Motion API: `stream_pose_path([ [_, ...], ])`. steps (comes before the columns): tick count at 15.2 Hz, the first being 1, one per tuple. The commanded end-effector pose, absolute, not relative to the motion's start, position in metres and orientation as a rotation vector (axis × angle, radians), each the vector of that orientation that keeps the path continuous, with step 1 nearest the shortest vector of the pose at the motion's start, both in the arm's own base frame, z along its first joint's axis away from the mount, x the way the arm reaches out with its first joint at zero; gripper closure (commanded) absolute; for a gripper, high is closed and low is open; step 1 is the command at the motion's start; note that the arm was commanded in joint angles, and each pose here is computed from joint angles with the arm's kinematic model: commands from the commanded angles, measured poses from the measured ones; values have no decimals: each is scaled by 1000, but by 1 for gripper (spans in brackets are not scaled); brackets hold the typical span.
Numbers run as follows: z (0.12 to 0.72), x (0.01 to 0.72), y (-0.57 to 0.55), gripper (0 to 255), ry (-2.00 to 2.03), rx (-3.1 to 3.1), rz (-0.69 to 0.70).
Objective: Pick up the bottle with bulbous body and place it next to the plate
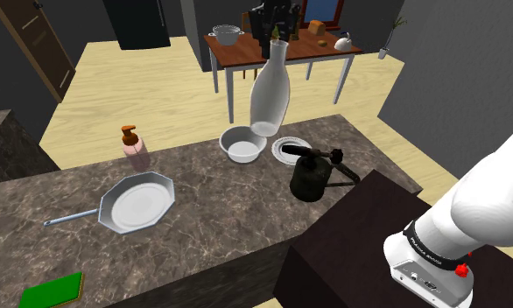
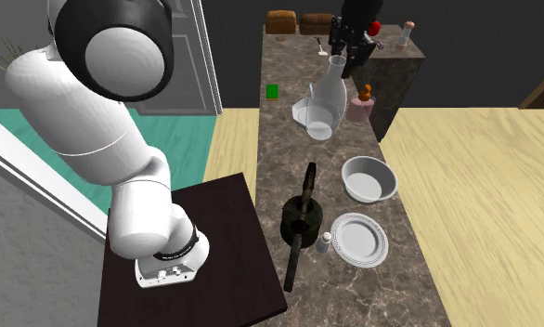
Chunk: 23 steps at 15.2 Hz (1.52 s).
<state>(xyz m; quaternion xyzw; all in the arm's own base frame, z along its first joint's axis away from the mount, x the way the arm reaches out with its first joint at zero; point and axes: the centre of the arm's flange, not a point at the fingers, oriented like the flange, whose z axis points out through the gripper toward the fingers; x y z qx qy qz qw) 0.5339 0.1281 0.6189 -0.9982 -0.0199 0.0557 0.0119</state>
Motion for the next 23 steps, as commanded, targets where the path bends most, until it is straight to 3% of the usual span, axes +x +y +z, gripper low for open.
stream_pose_path([
  [1,620,533,103,255,-65,-3112,173],
  [23,621,530,-188,255,-65,-3112,173],
])
